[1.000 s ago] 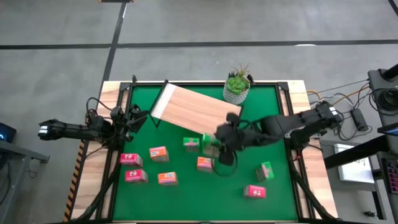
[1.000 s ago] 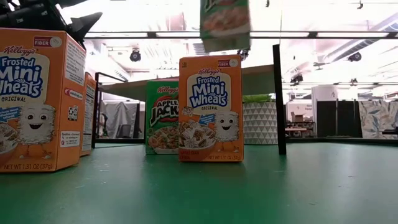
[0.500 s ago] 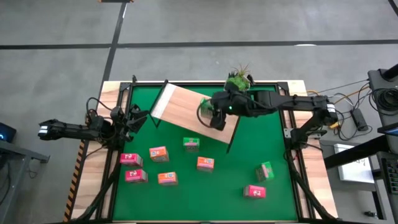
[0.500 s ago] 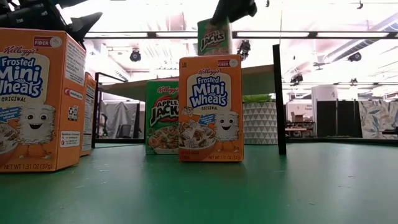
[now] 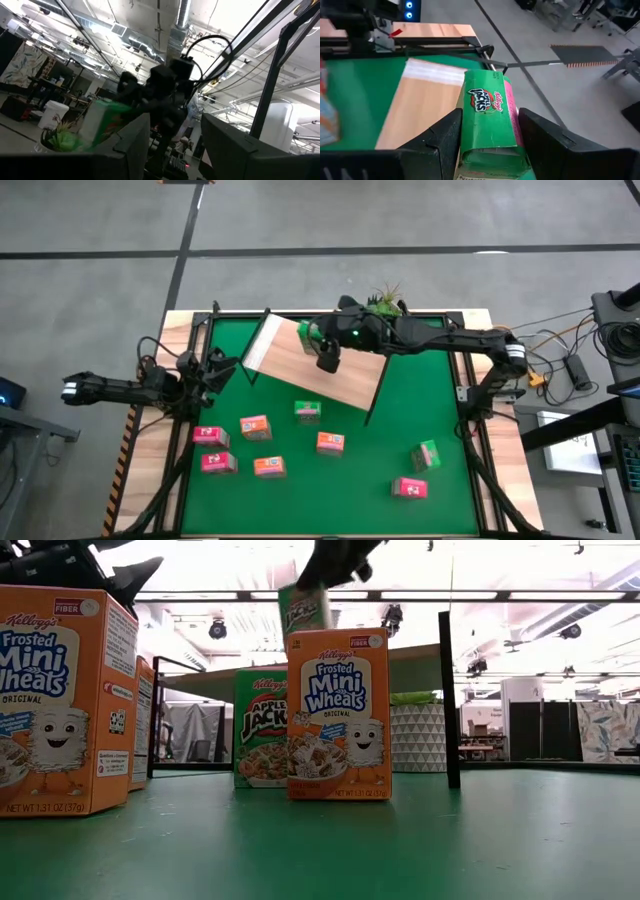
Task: Stack cereal on shelf
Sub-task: Put the middle green cereal box on the shelf
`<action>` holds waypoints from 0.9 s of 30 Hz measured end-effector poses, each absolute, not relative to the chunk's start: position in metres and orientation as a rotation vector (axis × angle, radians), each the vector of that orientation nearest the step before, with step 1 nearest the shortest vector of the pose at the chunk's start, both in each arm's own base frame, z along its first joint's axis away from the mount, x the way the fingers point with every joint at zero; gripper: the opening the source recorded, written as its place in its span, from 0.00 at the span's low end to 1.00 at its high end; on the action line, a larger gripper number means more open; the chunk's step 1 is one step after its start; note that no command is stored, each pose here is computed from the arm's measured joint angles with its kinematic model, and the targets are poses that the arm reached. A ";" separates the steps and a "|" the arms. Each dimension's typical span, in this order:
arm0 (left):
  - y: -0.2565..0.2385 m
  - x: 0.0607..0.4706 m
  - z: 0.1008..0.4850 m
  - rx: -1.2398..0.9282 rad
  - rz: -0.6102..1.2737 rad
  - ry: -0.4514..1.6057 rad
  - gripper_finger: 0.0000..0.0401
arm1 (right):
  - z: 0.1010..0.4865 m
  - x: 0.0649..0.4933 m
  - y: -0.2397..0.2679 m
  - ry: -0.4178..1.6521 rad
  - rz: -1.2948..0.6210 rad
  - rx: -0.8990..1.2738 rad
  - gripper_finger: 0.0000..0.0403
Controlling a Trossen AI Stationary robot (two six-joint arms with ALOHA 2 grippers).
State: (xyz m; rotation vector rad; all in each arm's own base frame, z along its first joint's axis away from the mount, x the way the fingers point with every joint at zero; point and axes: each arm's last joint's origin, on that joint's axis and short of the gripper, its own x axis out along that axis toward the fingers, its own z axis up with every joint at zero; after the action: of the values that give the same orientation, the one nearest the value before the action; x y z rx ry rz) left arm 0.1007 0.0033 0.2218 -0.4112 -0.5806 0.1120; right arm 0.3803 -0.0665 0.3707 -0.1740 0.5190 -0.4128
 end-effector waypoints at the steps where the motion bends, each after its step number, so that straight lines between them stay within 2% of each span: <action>1: 0.003 0.101 0.222 -0.409 0.112 -0.584 0.40 | 0.367 0.385 -0.068 0.516 -0.415 -0.185 0.45; 8: 0.003 0.100 0.222 -0.406 0.113 -0.587 0.40 | 0.348 0.409 -0.085 0.465 -0.437 -0.231 0.45; 18: 0.003 0.100 0.223 -0.400 0.114 -0.587 0.40 | 0.339 0.415 -0.094 0.473 -0.451 -0.233 0.46; 27: 0.003 0.100 0.222 -0.398 0.115 -0.587 0.40 | 0.337 0.416 -0.093 0.466 -0.413 -0.173 0.59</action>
State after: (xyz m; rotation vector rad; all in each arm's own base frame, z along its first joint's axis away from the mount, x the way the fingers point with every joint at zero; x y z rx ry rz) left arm 0.1003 0.0034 0.2225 -0.3979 -0.5870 0.1150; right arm 0.4161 -0.0933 0.3368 -0.1728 0.4661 -0.4135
